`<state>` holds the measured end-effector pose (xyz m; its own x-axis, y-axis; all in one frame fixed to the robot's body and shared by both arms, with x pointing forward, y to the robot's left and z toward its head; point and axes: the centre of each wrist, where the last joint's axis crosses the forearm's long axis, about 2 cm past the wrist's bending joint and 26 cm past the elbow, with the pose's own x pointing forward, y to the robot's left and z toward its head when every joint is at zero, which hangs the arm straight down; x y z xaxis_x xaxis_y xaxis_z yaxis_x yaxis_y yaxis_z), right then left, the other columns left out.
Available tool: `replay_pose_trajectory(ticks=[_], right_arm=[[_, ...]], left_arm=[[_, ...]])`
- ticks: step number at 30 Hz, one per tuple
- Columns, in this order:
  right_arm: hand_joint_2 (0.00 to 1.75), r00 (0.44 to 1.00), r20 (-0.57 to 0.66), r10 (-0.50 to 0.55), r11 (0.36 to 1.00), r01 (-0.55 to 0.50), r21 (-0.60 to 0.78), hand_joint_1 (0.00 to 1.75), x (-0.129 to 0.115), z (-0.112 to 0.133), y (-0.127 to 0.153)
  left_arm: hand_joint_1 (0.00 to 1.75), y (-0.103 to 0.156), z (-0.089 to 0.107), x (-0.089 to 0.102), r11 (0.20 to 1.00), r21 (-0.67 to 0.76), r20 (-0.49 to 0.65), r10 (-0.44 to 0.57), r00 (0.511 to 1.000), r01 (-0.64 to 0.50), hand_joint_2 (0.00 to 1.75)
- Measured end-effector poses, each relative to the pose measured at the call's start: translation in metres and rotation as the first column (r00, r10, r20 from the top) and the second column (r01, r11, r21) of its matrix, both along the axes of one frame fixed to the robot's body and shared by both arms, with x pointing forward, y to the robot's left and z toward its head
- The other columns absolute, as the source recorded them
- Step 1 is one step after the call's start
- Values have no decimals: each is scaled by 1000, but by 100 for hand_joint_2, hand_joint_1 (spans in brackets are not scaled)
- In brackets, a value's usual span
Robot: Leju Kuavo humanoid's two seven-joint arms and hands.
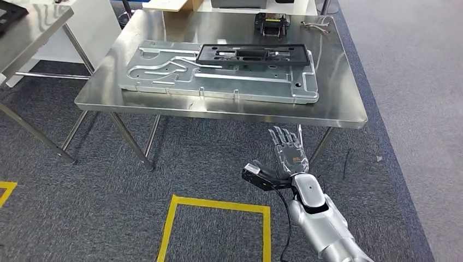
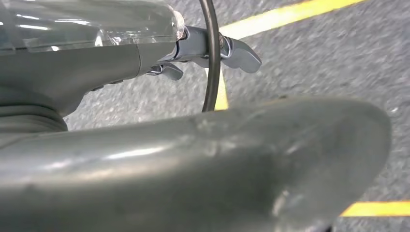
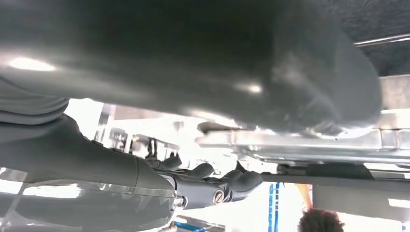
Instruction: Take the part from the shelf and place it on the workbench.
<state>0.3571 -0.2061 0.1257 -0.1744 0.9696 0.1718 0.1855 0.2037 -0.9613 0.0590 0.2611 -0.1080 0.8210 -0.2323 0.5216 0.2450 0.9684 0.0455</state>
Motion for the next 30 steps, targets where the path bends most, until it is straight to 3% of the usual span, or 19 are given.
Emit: replay_pose_trajectory(ticks=[8,18,25,30], right_arm=[[0,999,-22,-46,977,49,206,0,-56,-44,-18],[0,975,-145,-171,865,219,451,0,-139,-112,-62],[0,919,-307,-249,779,378,500,0,-188,-162,-86],[0,849,-441,-291,701,503,506,0,-229,-193,-92]], left_arm=[[0,0,-1,-6,999,6,6,35,999,-35,0],[0,-9,0,-17,996,2,8,94,996,-94,0],[0,-15,1,-21,993,-15,13,114,993,-114,0],[0,-12,1,-27,991,-10,11,134,991,-134,0]])
